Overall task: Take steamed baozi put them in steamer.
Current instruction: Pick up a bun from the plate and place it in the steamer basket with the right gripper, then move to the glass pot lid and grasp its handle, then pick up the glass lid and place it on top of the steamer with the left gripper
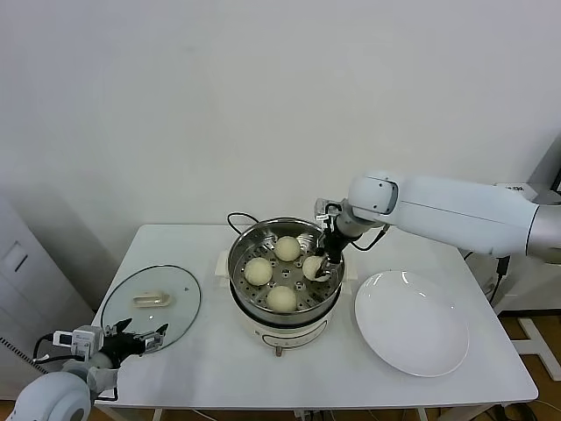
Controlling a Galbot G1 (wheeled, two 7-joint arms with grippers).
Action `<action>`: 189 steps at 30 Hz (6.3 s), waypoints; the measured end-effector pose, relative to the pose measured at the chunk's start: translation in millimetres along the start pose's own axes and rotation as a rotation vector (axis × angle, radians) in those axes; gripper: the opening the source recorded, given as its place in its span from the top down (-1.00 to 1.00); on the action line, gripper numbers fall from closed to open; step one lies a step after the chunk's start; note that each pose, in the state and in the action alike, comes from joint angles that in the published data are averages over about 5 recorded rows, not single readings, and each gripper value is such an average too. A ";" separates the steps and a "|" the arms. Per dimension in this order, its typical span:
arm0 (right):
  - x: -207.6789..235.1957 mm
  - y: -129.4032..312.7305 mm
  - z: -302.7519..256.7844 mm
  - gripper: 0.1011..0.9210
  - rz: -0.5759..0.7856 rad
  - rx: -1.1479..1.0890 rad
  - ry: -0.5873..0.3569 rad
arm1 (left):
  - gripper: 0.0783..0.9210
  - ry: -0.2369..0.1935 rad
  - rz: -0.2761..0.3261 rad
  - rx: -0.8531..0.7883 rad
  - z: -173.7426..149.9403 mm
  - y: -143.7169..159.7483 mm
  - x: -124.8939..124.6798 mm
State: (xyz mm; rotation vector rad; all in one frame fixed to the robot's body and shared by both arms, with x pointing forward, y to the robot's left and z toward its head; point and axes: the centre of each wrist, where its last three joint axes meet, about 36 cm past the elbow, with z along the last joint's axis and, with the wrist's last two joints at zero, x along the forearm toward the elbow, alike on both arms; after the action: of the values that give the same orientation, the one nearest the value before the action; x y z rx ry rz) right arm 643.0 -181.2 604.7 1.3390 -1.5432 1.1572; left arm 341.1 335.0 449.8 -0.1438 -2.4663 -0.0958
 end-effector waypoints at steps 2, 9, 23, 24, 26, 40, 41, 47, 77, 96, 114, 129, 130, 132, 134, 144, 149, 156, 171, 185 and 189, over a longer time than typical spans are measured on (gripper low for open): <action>-0.6 0.6 -0.4 -0.19 0.001 -0.001 -0.003 | -0.77 0.001 0.000 0.001 0.5 0.1 -0.2; 8.6 -3.4 1.1 -0.65 0.001 -0.024 -0.035 | -0.77 -0.004 0.000 0.005 -0.2 -0.1 -0.8; 56.8 -17.7 62.5 -0.76 0.098 -0.217 -0.290 | -0.77 -0.023 -0.013 0.015 -5.0 2.2 -4.9; 58.5 -17.3 71.1 -0.76 0.116 -0.235 -0.321 | -0.77 -0.024 -0.015 0.017 -5.4 2.7 -5.6; 59.4 -15.0 88.4 -0.76 0.155 -0.270 -0.386 | -0.77 -0.029 -0.019 0.021 -6.1 3.5 -6.7; 19.0 33.3 187.7 -0.76 0.549 -0.527 -0.840 | -0.77 -0.101 -0.070 -0.038 -6.9 10.6 -10.6; 14.5 38.2 192.6 -0.76 0.580 -0.546 -0.863 | -0.77 -0.108 -0.078 -0.054 -5.5 11.0 -11.2; -14.1 70.3 212.4 -0.76 0.732 -0.646 -0.973 | -0.77 -0.161 -0.135 -0.186 5.8 14.9 -15.7; -141.2 237.5 277.8 -0.76 1.088 -1.102 -0.947 | -0.77 -0.376 -0.376 -1.276 101.5 67.3 -62.5; -166.5 264.0 285.0 -0.76 1.094 -1.158 -0.924 | -0.77 -0.408 -0.430 -1.576 117.1 71.0 -98.1; -174.0 272.1 290.5 -0.76 1.095 -1.163 -0.914 | -0.77 -0.417 -0.476 -1.622 102.1 67.8 -142.1; -174.2 274.1 291.7 -0.76 1.102 -1.166 -0.922 | -0.10 -0.405 -0.483 -1.605 98.7 69.7 -161.1; -174.1 273.9 291.8 -0.76 1.102 -1.165 -0.922 | -0.02 -0.406 -0.481 -1.603 98.9 69.4 -161.2; -173.9 273.7 291.9 -0.76 1.102 -1.164 -0.923 | 0.11 -0.411 -0.476 -1.600 99.4 69.1 -161.1; -173.8 273.5 291.8 -0.76 1.102 -1.163 -0.923 | 0.25 -0.417 -0.471 -1.595 99.5 69.0 -160.7; -173.2 272.4 291.0 -0.76 1.103 -1.162 -0.926 | 0.88 -0.447 -0.487 -1.566 90.4 75.8 -150.8; -171.3 271.2 291.1 -0.76 1.106 -1.160 -0.928 | 0.92 -0.466 -0.516 -1.553 75.0 79.7 -137.6; -166.4 268.8 290.9 -0.76 1.110 -1.149 -0.931 | 0.92 -0.498 -0.564 -1.514 34.3 84.6 -112.2; -165.3 268.4 292.3 -0.76 1.112 -1.145 -0.935 | 0.92 -0.562 -0.601 -1.496 -60.7 30.7 -54.9; -165.8 267.6 297.3 -0.76 1.113 -1.140 -0.923 | 0.92 -0.573 -0.584 -1.518 -86.4 -78.9 -42.7; -165.8 268.2 299.8 -0.76 1.113 -1.139 -0.917 | 0.92 -0.572 -0.579 -1.503 -88.8 -109.0 -44.5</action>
State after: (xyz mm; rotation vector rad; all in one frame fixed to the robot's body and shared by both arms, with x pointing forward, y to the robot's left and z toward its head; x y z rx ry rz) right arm 405.3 -411.8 322.6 0.0523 -3.0693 -0.1391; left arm 416.4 214.0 487.9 -0.0734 -2.2710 -2.3631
